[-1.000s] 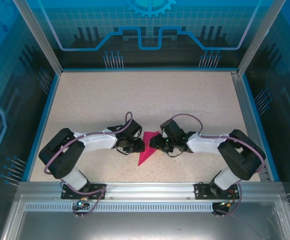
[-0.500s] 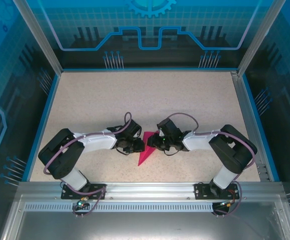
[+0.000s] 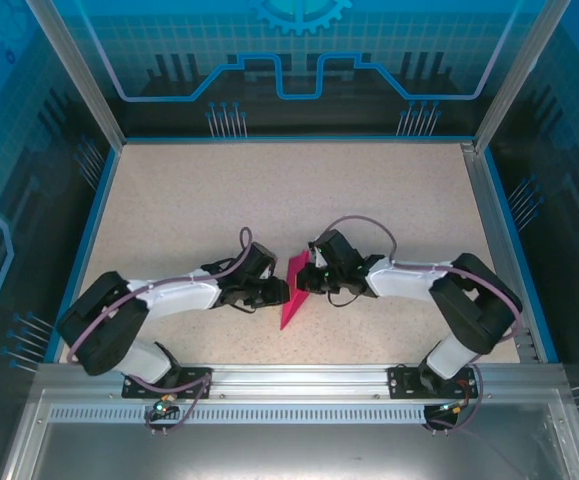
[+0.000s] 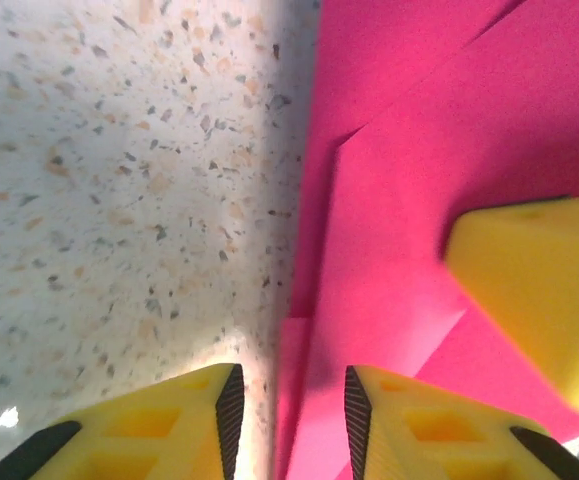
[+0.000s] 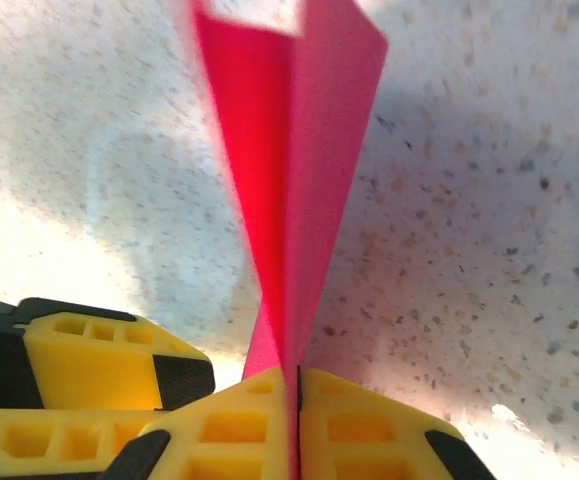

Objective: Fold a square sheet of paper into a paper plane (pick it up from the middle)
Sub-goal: Turn over the paper at the center of the table, then fold the wing for the fifth time at the center of the table.

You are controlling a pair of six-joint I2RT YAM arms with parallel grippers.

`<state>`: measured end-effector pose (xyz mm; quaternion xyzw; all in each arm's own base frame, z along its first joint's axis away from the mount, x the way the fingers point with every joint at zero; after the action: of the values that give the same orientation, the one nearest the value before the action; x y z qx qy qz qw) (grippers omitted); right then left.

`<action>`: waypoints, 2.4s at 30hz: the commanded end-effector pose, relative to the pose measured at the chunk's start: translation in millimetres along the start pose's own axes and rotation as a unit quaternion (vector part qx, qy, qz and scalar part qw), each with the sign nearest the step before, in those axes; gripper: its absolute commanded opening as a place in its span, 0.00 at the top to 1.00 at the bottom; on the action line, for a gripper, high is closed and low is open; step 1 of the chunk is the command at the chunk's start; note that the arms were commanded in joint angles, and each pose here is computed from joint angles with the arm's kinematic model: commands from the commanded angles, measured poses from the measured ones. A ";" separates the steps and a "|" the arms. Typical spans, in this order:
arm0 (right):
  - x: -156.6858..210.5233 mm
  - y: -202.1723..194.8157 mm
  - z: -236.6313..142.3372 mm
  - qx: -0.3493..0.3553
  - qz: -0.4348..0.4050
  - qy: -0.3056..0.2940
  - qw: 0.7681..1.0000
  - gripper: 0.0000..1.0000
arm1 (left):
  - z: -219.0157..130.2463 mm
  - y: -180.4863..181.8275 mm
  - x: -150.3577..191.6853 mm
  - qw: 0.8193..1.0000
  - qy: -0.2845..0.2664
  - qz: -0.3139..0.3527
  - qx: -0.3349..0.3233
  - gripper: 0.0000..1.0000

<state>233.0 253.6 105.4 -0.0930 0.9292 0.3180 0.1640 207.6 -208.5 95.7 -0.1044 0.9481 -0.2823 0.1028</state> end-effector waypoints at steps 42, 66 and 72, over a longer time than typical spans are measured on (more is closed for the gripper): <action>-25.0 108.8 22.8 0.170 -0.181 0.140 0.959 0.36 | -79.0 65.2 4.5 0.976 -0.206 -0.059 -0.035 0.36; -11.1 -36.3 -9.5 -0.050 -0.054 0.108 0.991 0.63 | -51.2 26.2 1.0 0.982 -0.114 -0.126 0.079 0.30; -7.0 -42.7 -3.5 -0.062 -0.034 0.110 0.991 0.65 | -47.5 21.7 -1.3 0.984 -0.103 -0.121 0.075 0.30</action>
<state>248.3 218.6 89.4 -0.1740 0.9240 0.3335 0.0681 186.8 -159.1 111.7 -0.2394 0.8954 -0.3323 0.1745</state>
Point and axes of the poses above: each hand's point on the last joint's axis, 136 mm out from that joint toward the fingers, its own z axis out along the fingers, its own y axis along the line the jaws close on, x = y × z, the point moved 7 cm from there along -z, back along the fingers, and after that the axes turned 8 degrees about -z, right-handed, at the moved point
